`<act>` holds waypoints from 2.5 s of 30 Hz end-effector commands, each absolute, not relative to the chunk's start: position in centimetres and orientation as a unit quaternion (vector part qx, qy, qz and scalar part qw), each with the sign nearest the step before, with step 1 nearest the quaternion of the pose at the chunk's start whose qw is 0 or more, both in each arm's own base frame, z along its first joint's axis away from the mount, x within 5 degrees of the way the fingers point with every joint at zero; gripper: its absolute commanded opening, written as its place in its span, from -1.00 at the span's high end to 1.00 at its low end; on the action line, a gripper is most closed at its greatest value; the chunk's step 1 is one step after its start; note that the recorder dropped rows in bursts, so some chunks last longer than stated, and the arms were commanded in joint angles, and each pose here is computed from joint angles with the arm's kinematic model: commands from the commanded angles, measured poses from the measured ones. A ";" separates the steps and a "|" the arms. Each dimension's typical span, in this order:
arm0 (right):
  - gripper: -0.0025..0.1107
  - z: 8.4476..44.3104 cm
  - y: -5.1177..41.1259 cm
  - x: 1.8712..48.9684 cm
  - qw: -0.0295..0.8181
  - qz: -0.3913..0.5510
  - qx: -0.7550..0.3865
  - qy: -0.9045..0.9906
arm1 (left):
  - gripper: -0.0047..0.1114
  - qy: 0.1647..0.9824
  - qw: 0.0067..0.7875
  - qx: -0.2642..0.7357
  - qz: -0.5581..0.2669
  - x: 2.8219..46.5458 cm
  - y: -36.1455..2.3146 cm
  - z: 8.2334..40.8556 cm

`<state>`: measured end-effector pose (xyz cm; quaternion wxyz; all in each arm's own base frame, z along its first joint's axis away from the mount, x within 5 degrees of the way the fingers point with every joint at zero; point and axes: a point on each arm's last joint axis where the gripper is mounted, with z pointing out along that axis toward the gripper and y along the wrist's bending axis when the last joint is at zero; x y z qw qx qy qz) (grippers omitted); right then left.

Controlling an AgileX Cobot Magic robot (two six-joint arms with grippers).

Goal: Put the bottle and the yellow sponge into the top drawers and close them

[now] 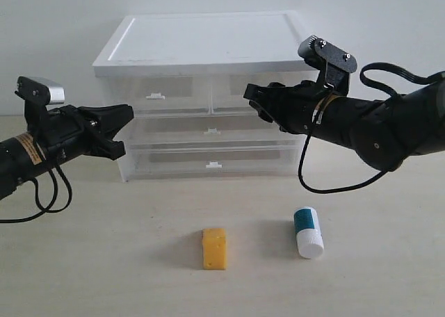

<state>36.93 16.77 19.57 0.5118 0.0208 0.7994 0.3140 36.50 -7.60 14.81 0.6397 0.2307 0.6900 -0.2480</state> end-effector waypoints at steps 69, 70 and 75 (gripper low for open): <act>0.71 19.8 13.4 38.9 0.456 0.500 0.091 0.730 | 0.85 0.686 0.641 0.239 -0.248 36.5 -7.9 14.8; 0.86 19.8 13.4 38.9 0.461 0.497 0.087 0.730 | 0.85 0.686 0.641 0.239 -0.248 36.5 -7.9 14.8; 0.96 19.8 13.3 39.0 0.467 0.490 0.088 0.731 | 0.85 0.686 0.641 0.239 -0.248 36.5 -7.9 14.8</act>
